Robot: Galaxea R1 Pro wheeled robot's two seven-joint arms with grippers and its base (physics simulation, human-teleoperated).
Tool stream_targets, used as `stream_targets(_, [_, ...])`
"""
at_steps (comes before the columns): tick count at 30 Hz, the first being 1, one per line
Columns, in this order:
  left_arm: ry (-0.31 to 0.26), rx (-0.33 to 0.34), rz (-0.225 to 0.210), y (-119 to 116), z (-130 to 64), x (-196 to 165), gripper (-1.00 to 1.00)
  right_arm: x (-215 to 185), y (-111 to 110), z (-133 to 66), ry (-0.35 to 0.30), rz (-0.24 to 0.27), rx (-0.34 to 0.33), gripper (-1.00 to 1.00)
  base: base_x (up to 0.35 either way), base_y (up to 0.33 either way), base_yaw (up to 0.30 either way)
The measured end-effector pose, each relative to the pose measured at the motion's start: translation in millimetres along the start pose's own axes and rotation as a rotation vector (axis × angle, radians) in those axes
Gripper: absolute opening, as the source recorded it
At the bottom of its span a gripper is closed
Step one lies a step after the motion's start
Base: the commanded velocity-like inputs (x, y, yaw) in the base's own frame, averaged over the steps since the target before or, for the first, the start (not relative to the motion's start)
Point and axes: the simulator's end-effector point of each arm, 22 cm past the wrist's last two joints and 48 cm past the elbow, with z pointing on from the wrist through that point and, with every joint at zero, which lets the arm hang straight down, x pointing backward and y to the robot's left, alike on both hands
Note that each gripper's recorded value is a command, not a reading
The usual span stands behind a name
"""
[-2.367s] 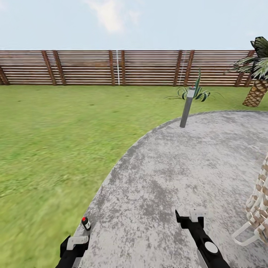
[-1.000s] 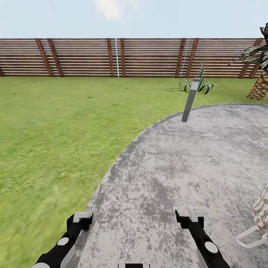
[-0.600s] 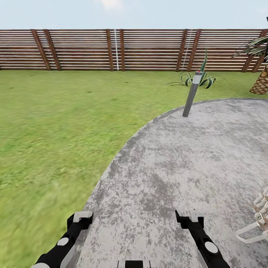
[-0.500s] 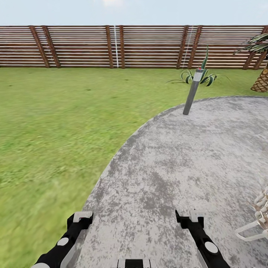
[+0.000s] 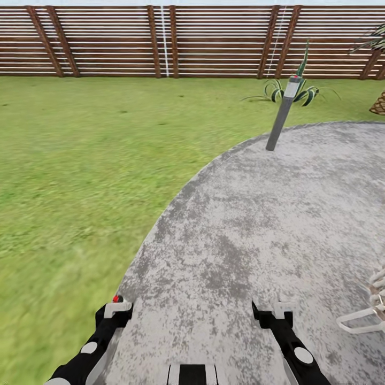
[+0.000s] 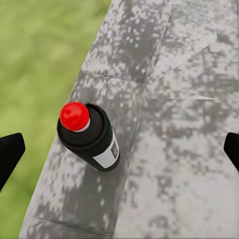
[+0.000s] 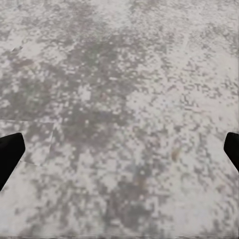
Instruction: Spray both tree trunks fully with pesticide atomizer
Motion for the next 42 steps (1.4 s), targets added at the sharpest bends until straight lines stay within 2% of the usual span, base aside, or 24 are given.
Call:
stream_targets(9, [0.004, 0.001, 0.001, -0.8, 0.7, 5.3, 1.00, 6.0, 0.4, 1.1, 0.011, 0.000, -0.001, 1.00, 0.000, 0.003, 0.000])
stream_targets(20, [0.007, 0.001, 0.002, -0.4, 0.2, 7.4, 1.00, 6.4, 0.4, 1.1, 0.012, 0.000, -0.001, 1.00, 0.000, 0.115, -0.004])
stream_targets(27, [0.006, 0.000, 0.002, -0.2, 0.2, 7.2, 1.00, 6.8, 0.3, 1.1, 0.013, 0.000, -0.001, 1.00, 0.038, 0.104, -0.191])
stream_targets(35, [0.004, 0.001, 0.002, -0.3, 0.2, 6.8, 1.00, 6.8, 0.3, 1.1, 0.013, -0.001, -0.001, 1.00, 0.014, 0.052, -0.033])
stream_targets(42, [0.003, 0.000, 0.002, -0.3, 0.2, 6.5, 1.00, 6.8, 0.3, 1.1, 0.013, -0.001, -0.001, 1.00, 0.000, 0.258, -0.140])
